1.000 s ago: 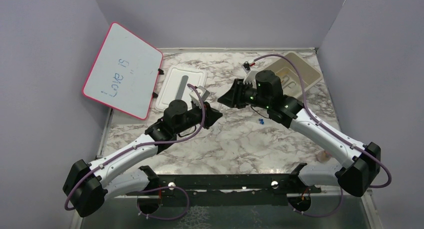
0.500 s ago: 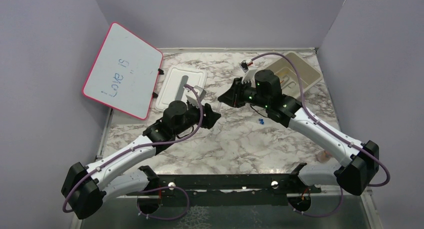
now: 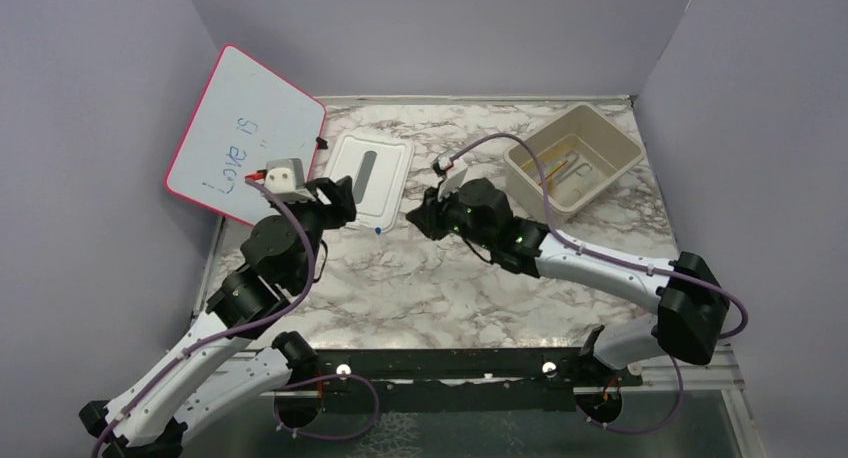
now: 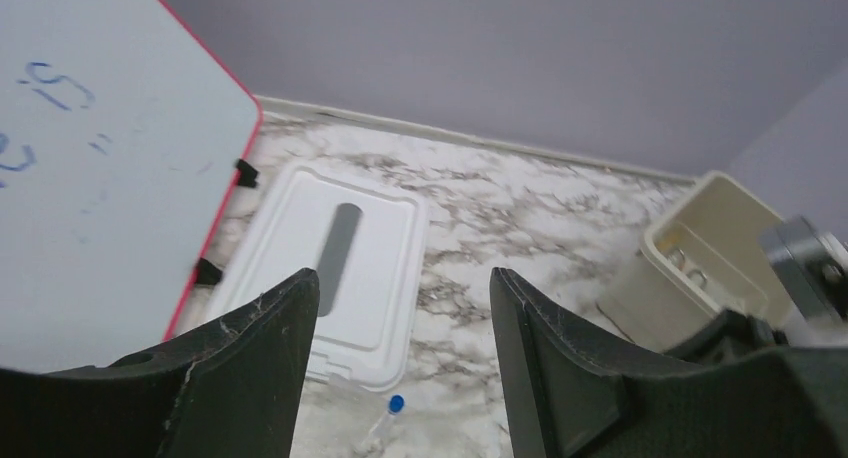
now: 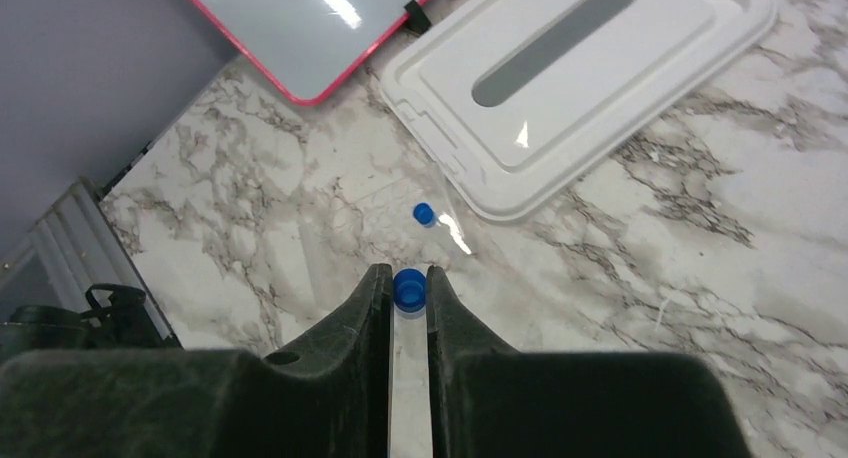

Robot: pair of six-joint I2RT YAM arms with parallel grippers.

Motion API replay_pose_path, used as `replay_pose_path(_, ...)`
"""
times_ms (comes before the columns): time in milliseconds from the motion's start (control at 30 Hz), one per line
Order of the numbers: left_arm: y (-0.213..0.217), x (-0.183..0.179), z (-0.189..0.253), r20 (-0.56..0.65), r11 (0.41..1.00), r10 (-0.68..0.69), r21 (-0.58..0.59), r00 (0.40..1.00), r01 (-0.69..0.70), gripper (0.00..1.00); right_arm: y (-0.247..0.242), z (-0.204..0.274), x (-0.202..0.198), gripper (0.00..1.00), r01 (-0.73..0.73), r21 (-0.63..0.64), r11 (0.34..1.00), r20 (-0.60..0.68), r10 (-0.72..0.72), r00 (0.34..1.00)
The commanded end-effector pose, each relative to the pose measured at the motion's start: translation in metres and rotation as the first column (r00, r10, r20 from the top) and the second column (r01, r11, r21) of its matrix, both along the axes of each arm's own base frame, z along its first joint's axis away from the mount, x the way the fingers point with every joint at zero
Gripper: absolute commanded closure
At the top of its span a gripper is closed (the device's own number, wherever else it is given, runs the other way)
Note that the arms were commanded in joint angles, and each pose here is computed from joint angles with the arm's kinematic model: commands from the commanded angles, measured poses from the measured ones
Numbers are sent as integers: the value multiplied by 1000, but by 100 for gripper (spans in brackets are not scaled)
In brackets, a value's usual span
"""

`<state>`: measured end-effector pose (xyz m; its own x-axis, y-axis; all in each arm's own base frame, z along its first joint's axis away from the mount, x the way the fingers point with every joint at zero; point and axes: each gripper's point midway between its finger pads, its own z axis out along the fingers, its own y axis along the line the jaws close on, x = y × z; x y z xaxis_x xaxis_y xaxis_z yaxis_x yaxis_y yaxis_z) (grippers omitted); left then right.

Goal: Organize the chemistry lab equipment

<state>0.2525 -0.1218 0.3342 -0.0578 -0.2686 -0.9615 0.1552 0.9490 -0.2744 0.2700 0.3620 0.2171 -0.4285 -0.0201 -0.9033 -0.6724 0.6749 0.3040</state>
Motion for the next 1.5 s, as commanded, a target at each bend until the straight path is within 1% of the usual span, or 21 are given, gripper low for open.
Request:
replay_pose_path(0,62,-3,7,10,954,292,62,956,-293,33,28,22,-1,87,94,55,994,194,-103,976)
replay_pose_path(133,69,-3,16,29,940,335,53,942,-336,32,56,11,-15,87,170,49,984,270,-177,946)
replay_pose_path(200,72,-3,17,31,935,349,61,937,-350,32,62,8,-14,87,236,46,971,295,-239,925)
replay_pose_path(333,77,-5,14,30,929,364,62,931,-365,32,79,-4,-16,87,274,72,959,328,-282,902)
replay_pose_path(467,73,-4,9,36,935,342,85,939,-344,32,94,-10,-11,87,290,88,953,383,-301,873)
replay_pose_path(567,76,-3,8,25,923,365,118,931,-365,32,100,-15,-8,87,290,79,954,417,-296,859)
replay_pose_path(633,81,-4,6,15,910,400,110,916,-399,32,100,-21,-4,87,305,66,950,447,-301,842)
replay_pose_path(733,82,-7,10,30,918,388,74,921,-389,32,101,-33,4,88,351,37,936,487,-324,811)
replay_pose_path(800,81,-8,12,40,927,369,61,929,-371,32,102,-40,2,88,342,29,939,492,-311,813)
replay_pose_path(1033,83,-10,11,33,925,375,50,926,-376,31,103,-51,-5,89,299,-1,954,491,-260,832)
replay_pose_path(1167,81,-9,9,30,926,371,59,928,-373,31,106,-65,-8,89,277,-29,960,469,-232,852)
replay_pose_path(1467,79,-7,7,26,929,363,70,931,-364,31,105,-81,-15,90,249,-71,966,453,-192,871)
